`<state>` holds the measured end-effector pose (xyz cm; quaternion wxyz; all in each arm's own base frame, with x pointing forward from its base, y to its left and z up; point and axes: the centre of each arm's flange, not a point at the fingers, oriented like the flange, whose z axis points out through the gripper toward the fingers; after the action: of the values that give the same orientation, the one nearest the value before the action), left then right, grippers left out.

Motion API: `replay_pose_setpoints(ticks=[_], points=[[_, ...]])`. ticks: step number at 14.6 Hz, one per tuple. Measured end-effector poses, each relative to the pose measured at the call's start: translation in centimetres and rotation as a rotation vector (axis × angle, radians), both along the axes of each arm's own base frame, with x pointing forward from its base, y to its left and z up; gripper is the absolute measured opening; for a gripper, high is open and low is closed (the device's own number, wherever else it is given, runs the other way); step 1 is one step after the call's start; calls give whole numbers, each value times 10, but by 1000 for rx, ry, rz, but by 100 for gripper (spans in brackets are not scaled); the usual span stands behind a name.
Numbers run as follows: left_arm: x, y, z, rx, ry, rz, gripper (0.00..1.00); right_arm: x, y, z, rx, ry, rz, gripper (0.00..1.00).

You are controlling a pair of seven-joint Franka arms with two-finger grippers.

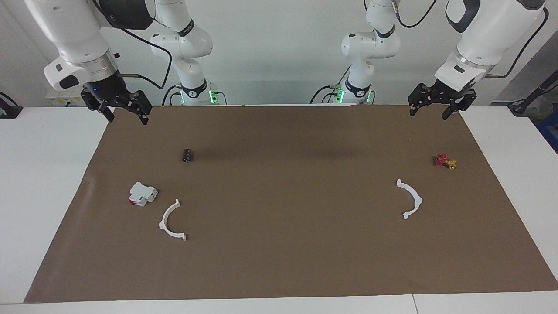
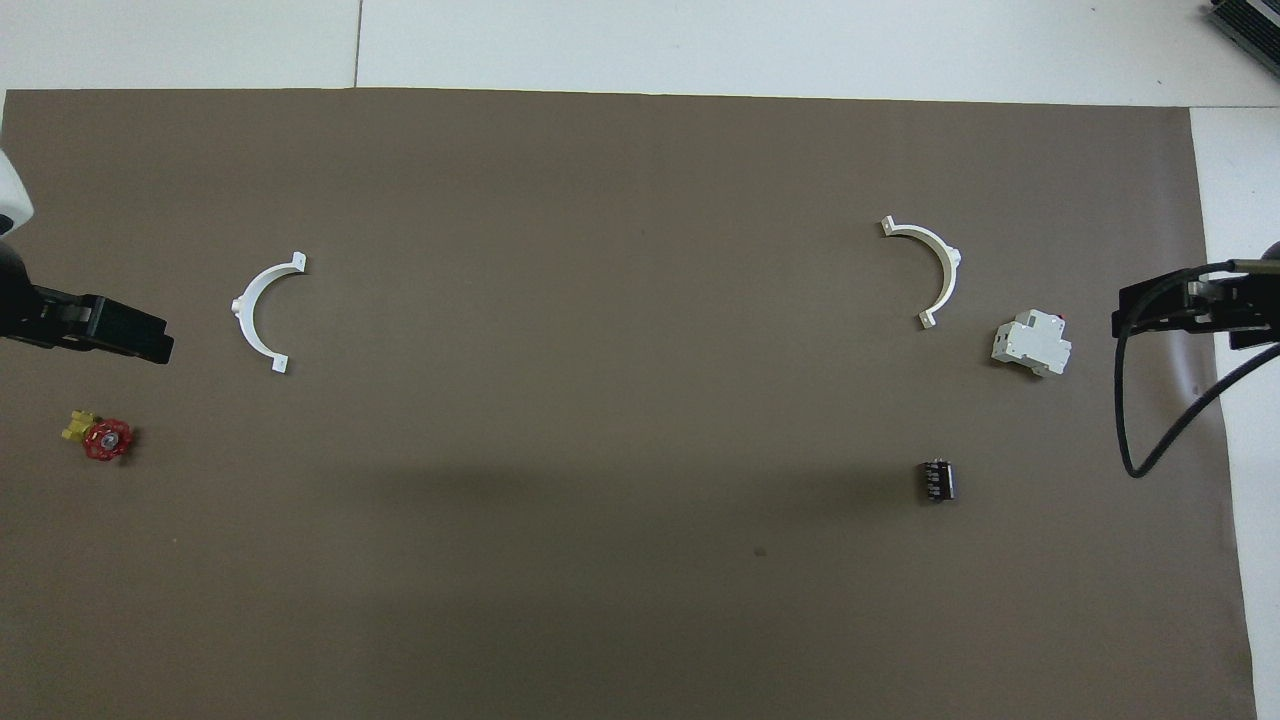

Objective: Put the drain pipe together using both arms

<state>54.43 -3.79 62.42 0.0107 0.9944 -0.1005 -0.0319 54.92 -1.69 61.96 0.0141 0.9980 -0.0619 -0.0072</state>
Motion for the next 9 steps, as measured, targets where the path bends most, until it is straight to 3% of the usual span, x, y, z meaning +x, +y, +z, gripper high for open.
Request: replay_pose_setpoints(ticks=[6,9], points=[[-3,0,-2,2,24,0,100,0,0,-3,1,-10,8,100],[-5,2,-3,2,36,3,100,10,0,-31,-3,-87,112,100]])
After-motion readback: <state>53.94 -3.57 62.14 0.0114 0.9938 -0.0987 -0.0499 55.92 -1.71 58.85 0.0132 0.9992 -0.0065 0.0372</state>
